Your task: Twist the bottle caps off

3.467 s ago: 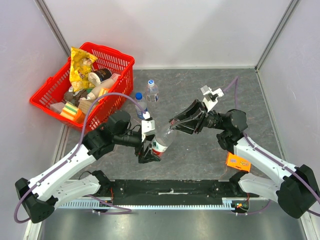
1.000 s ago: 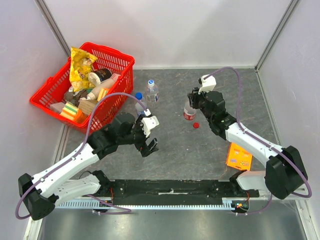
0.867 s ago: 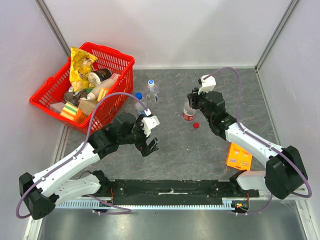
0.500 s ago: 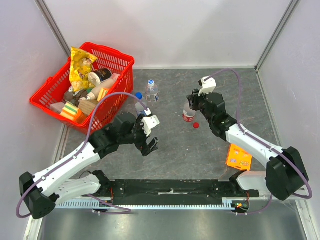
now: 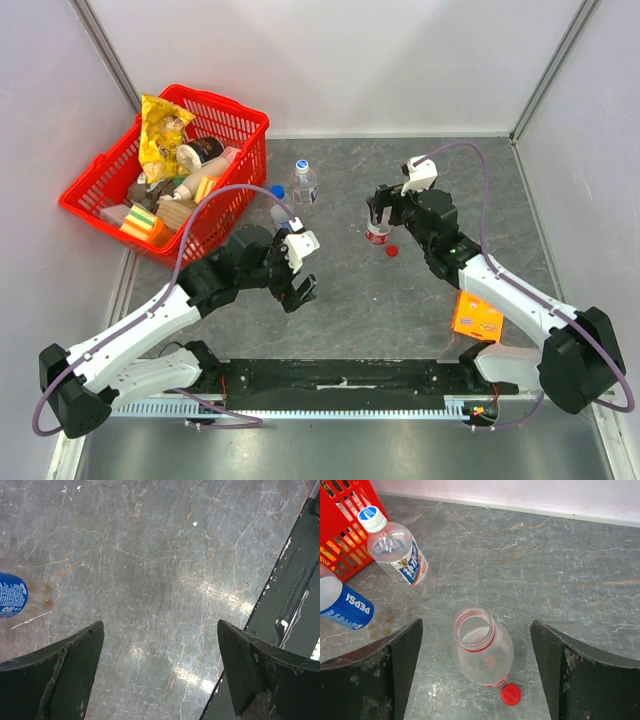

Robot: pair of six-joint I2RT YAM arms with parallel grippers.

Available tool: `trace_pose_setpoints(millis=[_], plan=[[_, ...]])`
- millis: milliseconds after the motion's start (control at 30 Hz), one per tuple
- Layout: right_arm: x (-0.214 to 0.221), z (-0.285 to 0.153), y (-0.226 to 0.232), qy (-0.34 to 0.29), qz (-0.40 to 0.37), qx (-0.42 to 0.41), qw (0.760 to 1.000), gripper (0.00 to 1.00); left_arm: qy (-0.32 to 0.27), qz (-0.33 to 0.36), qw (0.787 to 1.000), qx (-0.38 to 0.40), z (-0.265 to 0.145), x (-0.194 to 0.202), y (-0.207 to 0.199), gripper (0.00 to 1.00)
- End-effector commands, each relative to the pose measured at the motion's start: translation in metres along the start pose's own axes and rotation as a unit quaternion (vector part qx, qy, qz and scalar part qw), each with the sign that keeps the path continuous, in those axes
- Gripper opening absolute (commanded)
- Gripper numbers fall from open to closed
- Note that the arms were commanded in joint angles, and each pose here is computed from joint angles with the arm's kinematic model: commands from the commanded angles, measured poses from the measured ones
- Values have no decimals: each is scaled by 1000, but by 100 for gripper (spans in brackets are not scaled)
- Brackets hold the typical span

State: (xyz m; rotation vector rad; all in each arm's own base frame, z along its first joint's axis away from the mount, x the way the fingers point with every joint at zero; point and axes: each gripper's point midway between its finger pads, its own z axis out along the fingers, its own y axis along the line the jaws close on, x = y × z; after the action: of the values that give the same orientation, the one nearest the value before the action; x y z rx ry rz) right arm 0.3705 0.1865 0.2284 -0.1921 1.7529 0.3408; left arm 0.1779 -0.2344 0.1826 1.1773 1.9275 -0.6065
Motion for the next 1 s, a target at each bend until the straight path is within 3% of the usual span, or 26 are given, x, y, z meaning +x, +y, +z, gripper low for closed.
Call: trace_pose_setpoints(millis=[0,400,567,767,967], plan=[[-37,-10,6,-28,6,-11,1000,97,-14,-13,1000,-23,-4,-10,6,99],[-92,-54,7,-89,24,-21,995,98,-40,-25,993,-106,-19,-20,31,100],[-103,-73,6,-106,25,-24,994,98,-65,-62,984,-157,-30,-33,46,100],[-102,-86,2,-112,24,-23,993,98,-147,-176,948,-220,-46,-51,63,100],[-103,-93,2,-115,23,-27,993,98,-210,-220,913,-273,-48,-59,85,100]])
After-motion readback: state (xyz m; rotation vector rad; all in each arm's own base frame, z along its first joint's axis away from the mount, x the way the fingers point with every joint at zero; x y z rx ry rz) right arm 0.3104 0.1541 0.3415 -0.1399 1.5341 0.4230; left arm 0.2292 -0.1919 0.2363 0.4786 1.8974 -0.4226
